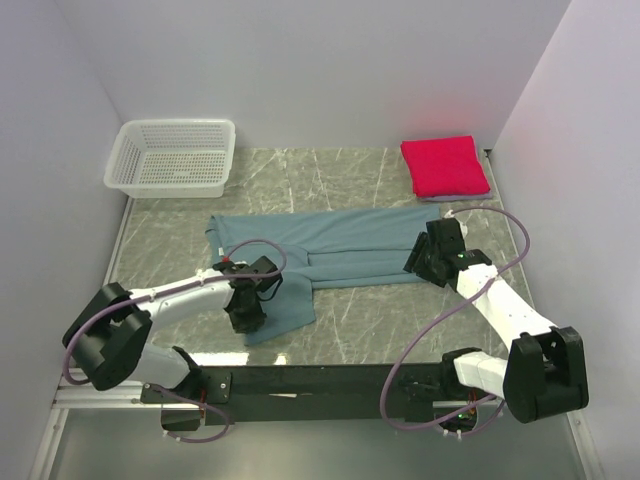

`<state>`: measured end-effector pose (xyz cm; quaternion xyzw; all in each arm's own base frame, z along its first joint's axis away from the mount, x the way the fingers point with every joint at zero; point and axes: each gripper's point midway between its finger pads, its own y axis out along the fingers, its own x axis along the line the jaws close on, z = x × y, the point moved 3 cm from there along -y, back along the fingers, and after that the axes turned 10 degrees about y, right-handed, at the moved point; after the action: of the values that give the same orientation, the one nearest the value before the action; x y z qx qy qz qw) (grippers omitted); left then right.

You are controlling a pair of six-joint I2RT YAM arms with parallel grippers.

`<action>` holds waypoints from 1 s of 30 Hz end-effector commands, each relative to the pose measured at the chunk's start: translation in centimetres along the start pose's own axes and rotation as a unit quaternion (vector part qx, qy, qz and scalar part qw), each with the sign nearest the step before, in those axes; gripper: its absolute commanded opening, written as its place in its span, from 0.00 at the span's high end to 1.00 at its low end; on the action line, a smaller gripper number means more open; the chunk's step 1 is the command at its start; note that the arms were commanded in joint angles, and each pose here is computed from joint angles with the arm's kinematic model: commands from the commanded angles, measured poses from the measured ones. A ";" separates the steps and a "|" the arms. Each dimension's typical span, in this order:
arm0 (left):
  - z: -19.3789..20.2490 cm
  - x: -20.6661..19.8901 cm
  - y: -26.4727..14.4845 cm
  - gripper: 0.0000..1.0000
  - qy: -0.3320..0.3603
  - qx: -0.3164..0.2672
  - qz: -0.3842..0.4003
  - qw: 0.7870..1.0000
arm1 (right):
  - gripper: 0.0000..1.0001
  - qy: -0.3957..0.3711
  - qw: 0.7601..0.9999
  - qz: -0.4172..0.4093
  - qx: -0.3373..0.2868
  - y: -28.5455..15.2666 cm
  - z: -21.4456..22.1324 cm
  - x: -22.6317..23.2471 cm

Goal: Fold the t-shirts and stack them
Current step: Fold the tshirt

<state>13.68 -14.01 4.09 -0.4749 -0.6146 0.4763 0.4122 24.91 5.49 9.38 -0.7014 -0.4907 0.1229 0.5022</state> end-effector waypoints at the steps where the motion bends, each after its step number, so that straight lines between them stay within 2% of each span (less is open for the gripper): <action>1: 0.3 0.1 1.2 0.82 0.001 0.003 -0.024 1.000 | 0.35 -0.011 1.000 -0.003 -0.019 -0.2 -0.5 0.2; 3: 0.0 0.2 0.4 0.97 0.003 -0.002 -0.030 1.000 | 0.35 -0.011 1.000 -0.005 -0.020 -0.3 -0.7 0.3; 4: -0.7 -0.3 -0.4 1.00 0.001 -0.011 -0.024 1.000 | 0.35 -0.009 1.000 -0.007 -0.022 -0.4 -0.9 0.5; 6: -1.8 -0.3 -1.7 0.99 0.008 -0.031 -0.030 0.999 | 0.35 -0.009 1.000 -0.008 -0.026 -0.6 -1.1 0.6; 9: -5.6 -1.6 -4.2 0.99 0.012 -0.077 -0.023 0.997 | 0.36 -0.007 0.999 -0.007 -0.032 -0.8 -1.5 0.7; 13: -12.7 -3.2 -7.1 0.99 0.002 -0.146 -0.005 0.989 | 0.36 -0.016 0.999 -0.017 -0.035 -0.7 -1.7 1.1; 14: -14.3 -2.8 -6.6 0.99 -0.007 -0.148 -0.018 0.989 | 0.36 -0.021 0.999 -0.024 -0.038 -0.7 -1.9 1.4; 16: -18.1 -3.3 -7.9 1.00 -0.007 -0.194 -0.016 0.981 | 0.37 -0.030 0.998 -0.035 -0.032 -0.5 -2.1 2.1; 21: -25.6 -4.2 -8.3 0.99 -0.002 -0.235 -0.036 0.971 | 0.37 -0.049 0.997 -0.054 -0.012 0.2 -2.6 3.7; 22: -26.5 -4.2 -7.2 0.99 0.000 -0.228 -0.045 0.973 | 0.37 -0.050 0.997 -0.058 -0.012 0.1 -2.9 4.2; 27: -30.4 -5.1 -6.6 1.00 -0.017 -0.254 -0.030 0.967 | 0.37 -0.064 0.995 -0.079 0.003 0.8 -3.0 5.5; 30: -31.5 -5.3 -5.4 0.99 -0.028 -0.253 -0.024 0.967 | 0.38 -0.083 0.991 -0.106 0.015 0.8 -2.8 6.7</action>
<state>41.50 -13.61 13.81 -0.5169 -0.7289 0.3273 0.3073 28.69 7.63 10.29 -0.6548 -0.5499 0.1493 0.4966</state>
